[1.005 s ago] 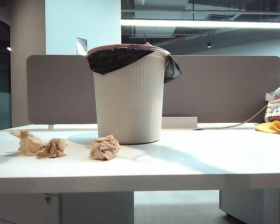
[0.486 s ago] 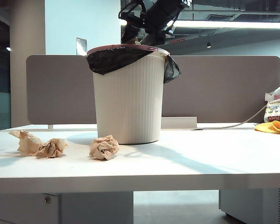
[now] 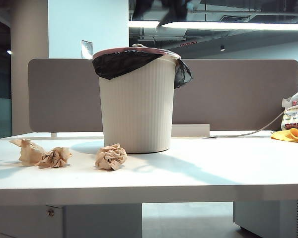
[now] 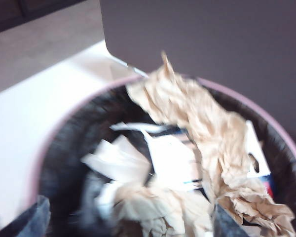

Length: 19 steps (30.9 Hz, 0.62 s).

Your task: Pick up all the trash on the table and put it in the trash can.

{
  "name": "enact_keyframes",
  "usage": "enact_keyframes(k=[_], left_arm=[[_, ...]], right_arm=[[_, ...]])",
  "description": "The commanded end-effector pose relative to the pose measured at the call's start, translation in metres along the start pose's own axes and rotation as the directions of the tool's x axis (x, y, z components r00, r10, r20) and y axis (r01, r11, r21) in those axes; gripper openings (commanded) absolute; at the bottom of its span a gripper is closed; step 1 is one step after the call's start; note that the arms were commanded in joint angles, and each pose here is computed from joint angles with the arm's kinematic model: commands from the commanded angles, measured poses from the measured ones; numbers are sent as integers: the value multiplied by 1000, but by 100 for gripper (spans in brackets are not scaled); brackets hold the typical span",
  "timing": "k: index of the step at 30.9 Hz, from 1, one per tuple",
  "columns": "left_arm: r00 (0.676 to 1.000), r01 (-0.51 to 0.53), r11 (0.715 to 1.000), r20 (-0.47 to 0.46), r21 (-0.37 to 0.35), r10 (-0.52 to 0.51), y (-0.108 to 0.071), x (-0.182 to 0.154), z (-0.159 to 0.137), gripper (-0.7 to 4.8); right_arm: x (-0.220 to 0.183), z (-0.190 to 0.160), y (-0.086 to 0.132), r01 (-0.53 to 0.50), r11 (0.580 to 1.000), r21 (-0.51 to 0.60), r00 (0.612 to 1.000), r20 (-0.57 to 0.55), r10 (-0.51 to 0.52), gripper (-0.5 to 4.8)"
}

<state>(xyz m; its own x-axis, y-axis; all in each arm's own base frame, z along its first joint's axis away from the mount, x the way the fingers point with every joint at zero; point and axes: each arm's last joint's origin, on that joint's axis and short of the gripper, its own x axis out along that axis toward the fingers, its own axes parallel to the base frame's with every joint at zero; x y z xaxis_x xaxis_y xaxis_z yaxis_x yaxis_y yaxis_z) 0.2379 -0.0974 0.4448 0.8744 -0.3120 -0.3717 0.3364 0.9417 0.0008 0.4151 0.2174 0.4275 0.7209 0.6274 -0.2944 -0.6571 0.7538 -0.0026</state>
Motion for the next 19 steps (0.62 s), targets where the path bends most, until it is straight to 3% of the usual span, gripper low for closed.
enact_keyframes(k=[1,7,10,15,19], left_arm=[[999,42,998,-10,-43,-42,-1,-9,0,479],[999,54,998,-4,-45,-54,-1,-28,-1,479],[998,56,997,-31,-45,-57,0,-44,-5,479],[982,142,988,-118,-57,-148,-1,-67,-18,479],[981,150,986,-114,-69,-157,0,-82,-29,479]], right_arm=[[-31,17,13,-17,1000,-5,1000,-6,17,423],[-66,35,33,-69,997,-17,998,11,69,435],[-80,31,46,-81,997,-11,993,-81,80,435],[-82,21,70,-143,990,-21,969,-205,135,433],[-74,6,98,-190,981,-41,936,-309,168,432]])
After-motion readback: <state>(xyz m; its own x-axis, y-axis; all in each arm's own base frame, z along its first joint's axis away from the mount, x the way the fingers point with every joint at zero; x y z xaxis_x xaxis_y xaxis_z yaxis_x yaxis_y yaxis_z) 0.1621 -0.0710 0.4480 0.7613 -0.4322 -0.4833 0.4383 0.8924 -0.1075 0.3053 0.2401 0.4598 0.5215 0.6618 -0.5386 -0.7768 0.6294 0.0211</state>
